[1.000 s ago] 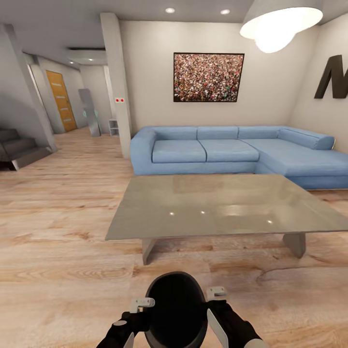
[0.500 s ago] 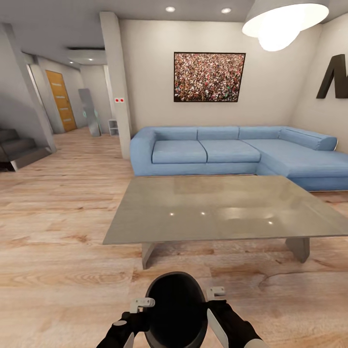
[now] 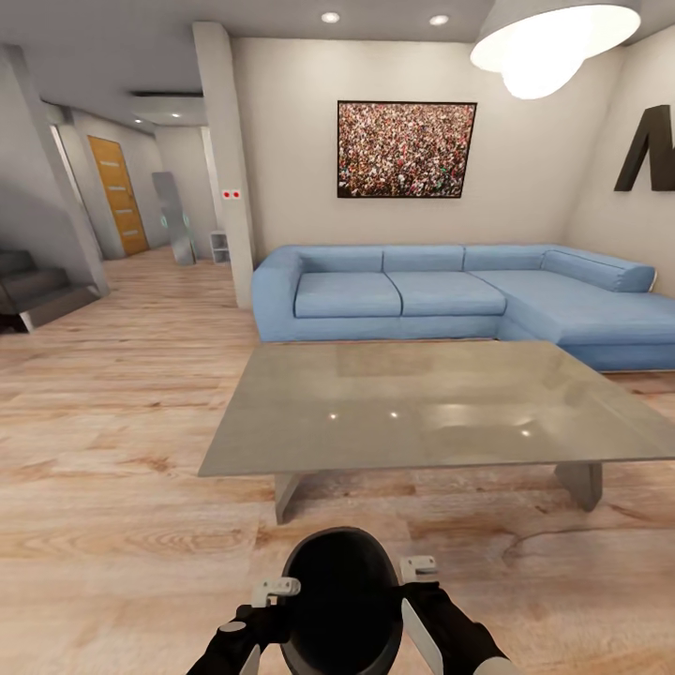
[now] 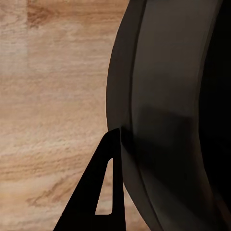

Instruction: Place each of the two pumpkins and all three candles from the living room inside a cabinet in the living room (use any cabinet), then make sure every cabinet is closed, and position the cauldron so it is next to a table in the living room.

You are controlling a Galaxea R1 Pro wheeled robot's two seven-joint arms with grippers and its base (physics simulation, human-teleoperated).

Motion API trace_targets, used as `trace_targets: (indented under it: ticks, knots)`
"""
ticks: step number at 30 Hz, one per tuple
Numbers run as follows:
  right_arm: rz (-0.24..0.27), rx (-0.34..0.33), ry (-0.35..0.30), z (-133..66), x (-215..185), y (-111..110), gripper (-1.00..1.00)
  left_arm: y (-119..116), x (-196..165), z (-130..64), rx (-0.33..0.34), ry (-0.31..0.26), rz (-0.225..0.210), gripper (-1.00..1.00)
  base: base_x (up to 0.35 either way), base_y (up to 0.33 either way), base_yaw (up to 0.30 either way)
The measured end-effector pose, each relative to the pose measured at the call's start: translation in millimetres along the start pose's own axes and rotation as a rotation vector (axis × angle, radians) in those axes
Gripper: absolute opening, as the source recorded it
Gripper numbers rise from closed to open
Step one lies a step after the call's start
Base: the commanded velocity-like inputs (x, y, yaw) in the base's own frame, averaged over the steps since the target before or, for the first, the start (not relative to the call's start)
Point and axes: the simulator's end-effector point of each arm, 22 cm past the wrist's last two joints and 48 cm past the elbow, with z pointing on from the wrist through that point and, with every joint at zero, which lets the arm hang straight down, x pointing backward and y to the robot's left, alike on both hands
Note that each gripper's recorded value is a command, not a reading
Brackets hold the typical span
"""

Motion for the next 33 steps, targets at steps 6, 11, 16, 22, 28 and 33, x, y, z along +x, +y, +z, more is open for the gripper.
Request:
trace_targets:
  ticks: [6,11,16,22,28,33]
  knots:
    - [0.000,0.000,0.000,0.0,0.0,0.0,-1.00,0.0,0.0,0.0,0.000,0.000,0.000,-1.00,0.146,0.000,0.000]
    - [0.000,0.000,0.000,0.0,-0.1,-0.1,-1.00,-0.1,-0.1,-0.1,0.000,0.000,0.000,-1.00,0.168,0.000,0.000]
    - [0.000,0.000,0.000,0.0,-0.1,-0.1,-1.00,-0.2,-0.1,0.0,0.000,0.000,0.001,-1.00,0.102,0.000,0.000]
    - [0.000,0.000,0.000,0.1,-0.1,-0.2,-1.00,-0.2,-0.1,0.1,0.000,0.000,0.001,-1.00,0.063,0.000,0.000]
    - [0.000,0.000,0.000,0.1,-0.1,-0.2,-1.00,-0.2,-0.1,0.1,0.000,0.000,0.001,-1.00,0.042,0.000,0.000]
    - [0.000,0.000,0.000,0.1,0.0,-0.2,-1.00,-0.2,-0.1,0.1,0.000,0.000,0.001,-1.00,0.027,0.000,0.000]
